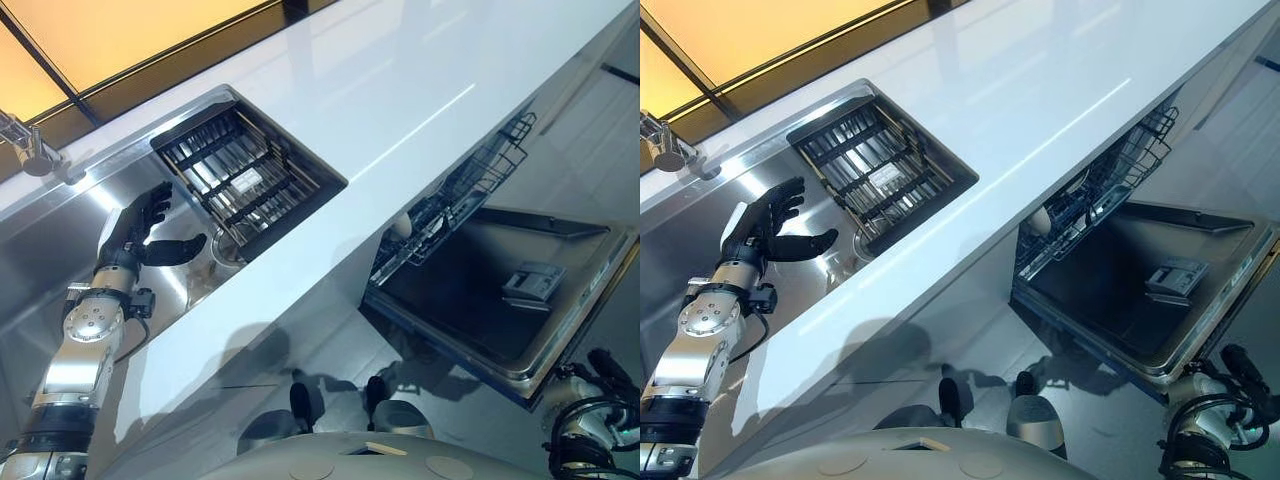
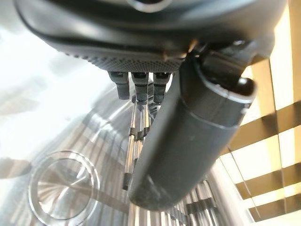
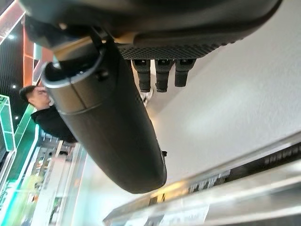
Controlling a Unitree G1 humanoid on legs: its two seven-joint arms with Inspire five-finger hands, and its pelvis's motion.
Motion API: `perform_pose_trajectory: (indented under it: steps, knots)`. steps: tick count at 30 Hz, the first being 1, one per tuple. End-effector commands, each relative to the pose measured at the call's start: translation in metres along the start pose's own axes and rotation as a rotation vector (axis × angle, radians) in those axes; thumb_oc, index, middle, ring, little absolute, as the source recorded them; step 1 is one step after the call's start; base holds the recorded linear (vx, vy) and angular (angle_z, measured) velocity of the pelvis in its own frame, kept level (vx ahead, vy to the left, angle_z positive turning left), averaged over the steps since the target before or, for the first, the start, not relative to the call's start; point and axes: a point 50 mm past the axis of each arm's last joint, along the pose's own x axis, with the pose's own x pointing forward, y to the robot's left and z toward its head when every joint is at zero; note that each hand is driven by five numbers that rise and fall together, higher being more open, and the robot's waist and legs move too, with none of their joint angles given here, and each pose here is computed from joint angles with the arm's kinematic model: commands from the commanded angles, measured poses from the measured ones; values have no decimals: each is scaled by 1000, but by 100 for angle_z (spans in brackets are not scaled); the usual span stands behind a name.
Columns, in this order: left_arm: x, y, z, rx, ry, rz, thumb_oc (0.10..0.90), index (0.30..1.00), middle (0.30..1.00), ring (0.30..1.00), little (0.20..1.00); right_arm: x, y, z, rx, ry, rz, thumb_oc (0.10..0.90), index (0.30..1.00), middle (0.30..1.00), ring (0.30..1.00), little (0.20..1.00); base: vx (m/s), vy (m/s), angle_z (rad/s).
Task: Pick up plates and place into dishwasher.
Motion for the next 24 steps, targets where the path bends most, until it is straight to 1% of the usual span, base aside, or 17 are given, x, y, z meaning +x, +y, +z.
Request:
perform_pose_trajectory:
  steps: [1, 6, 11, 13, 15, 18, 24]
  knots:
    - [21, 27, 61, 58, -248, 84, 800, 900, 900, 900, 900, 15, 7, 51, 82, -194, -20, 800, 900, 900, 900, 900, -13, -105, 4]
    - [24, 26, 71, 32, -306, 106, 800, 900, 900, 900, 900, 24, 7, 66, 57, -220, -4, 800, 900, 900, 900, 900, -106, -68, 8]
    - [29, 30, 97, 0, -429, 154, 800, 900, 900, 900, 900, 23, 27, 79, 129, -193, 147, 800, 900, 900, 900, 900, -235, -34, -2]
    - [29, 38, 117, -3, -519, 191, 800, 900, 900, 900, 900, 16, 41, 84, 218, -198, 243, 800, 900, 900, 900, 900, -302, -141, -7]
    - [28, 46, 128, -6, -567, 215, 800, 900, 900, 900, 900, 12, 47, 84, 279, -198, 299, 800, 900, 900, 900, 900, -168, -105, -18]
    - [28, 50, 140, -16, -621, 242, 800, 900, 900, 900, 900, 7, 52, 84, 328, -214, 345, 800, 900, 900, 900, 900, -139, -52, -15]
    - [28, 46, 158, -11, -678, 259, 800, 900, 900, 900, 900, 4, 55, 95, 452, -214, 331, 800, 900, 900, 900, 900, -92, 10, -8]
